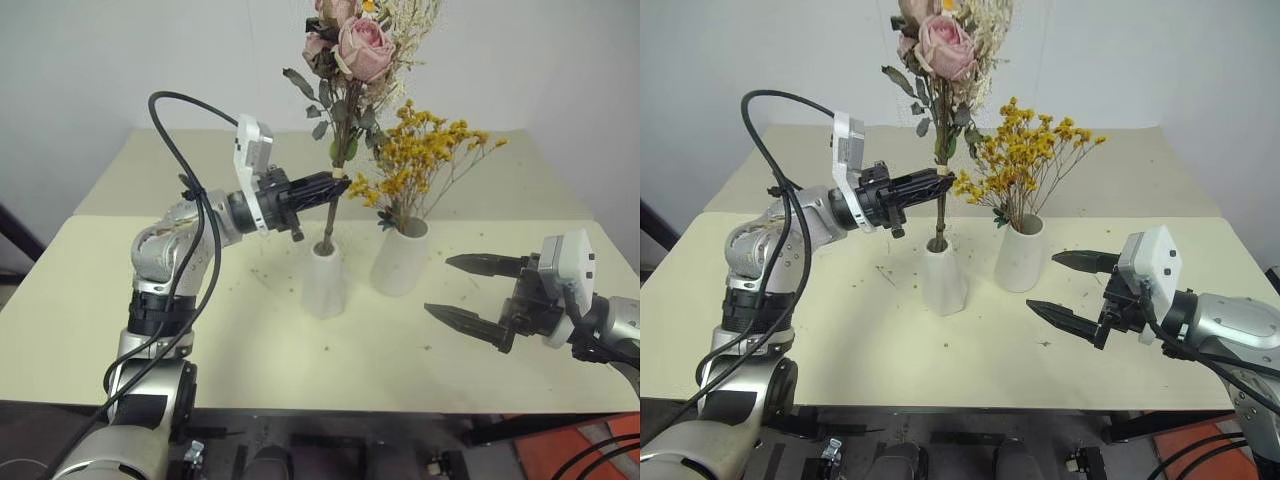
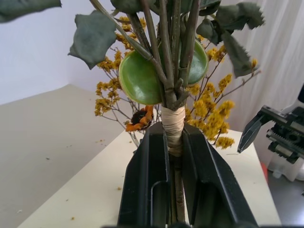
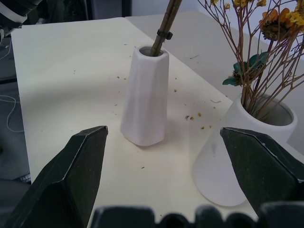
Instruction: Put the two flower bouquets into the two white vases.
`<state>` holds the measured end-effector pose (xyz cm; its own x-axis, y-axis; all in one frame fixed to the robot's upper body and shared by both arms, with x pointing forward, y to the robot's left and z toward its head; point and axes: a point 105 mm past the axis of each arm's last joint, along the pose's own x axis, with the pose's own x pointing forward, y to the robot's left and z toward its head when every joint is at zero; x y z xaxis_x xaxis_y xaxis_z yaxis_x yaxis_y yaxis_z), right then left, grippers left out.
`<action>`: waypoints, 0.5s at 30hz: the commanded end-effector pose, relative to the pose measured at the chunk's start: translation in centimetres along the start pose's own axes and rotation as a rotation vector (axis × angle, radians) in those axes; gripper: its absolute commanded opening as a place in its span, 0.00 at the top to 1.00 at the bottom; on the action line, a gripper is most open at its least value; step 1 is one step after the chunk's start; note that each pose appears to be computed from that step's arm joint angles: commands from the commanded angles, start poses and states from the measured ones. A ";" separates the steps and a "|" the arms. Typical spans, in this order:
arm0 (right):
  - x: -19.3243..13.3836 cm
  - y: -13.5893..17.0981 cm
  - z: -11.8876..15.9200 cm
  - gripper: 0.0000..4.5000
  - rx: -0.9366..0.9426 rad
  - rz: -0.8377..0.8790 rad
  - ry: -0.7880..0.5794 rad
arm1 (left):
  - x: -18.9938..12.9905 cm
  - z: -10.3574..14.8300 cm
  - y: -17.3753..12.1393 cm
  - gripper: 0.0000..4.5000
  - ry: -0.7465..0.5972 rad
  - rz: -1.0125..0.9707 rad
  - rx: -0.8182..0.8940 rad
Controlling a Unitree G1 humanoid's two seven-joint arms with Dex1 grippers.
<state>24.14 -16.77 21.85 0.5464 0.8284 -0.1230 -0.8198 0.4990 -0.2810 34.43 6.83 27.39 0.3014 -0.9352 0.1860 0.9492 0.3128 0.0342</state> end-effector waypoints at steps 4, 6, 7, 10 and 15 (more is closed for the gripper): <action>-0.3 0.2 1.2 0.00 -0.042 -0.007 -0.043 | -0.2 0.4 -0.8 0.97 -0.033 -0.023 0.052; -0.3 0.2 1.2 0.00 -0.041 -0.008 -0.044 | -0.3 0.1 -0.9 0.97 -0.033 -0.023 0.048; -0.3 0.2 1.2 0.00 -0.041 -0.008 -0.045 | -0.3 -0.1 -1.0 0.97 -0.034 -0.023 0.048; -0.3 0.3 1.2 0.00 -0.040 -0.008 -0.046 | -0.5 -0.4 -1.3 0.97 -0.048 -0.019 0.036; -0.3 0.2 1.2 0.00 -0.040 -0.008 -0.050 | -0.7 -0.7 -1.7 0.97 -0.048 -0.010 0.030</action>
<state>24.08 -16.81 21.72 0.5484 0.8282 -0.1156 -0.8193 0.5045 -0.2723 33.51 6.98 25.00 0.3143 -0.9301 0.1902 0.9465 0.3224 0.0124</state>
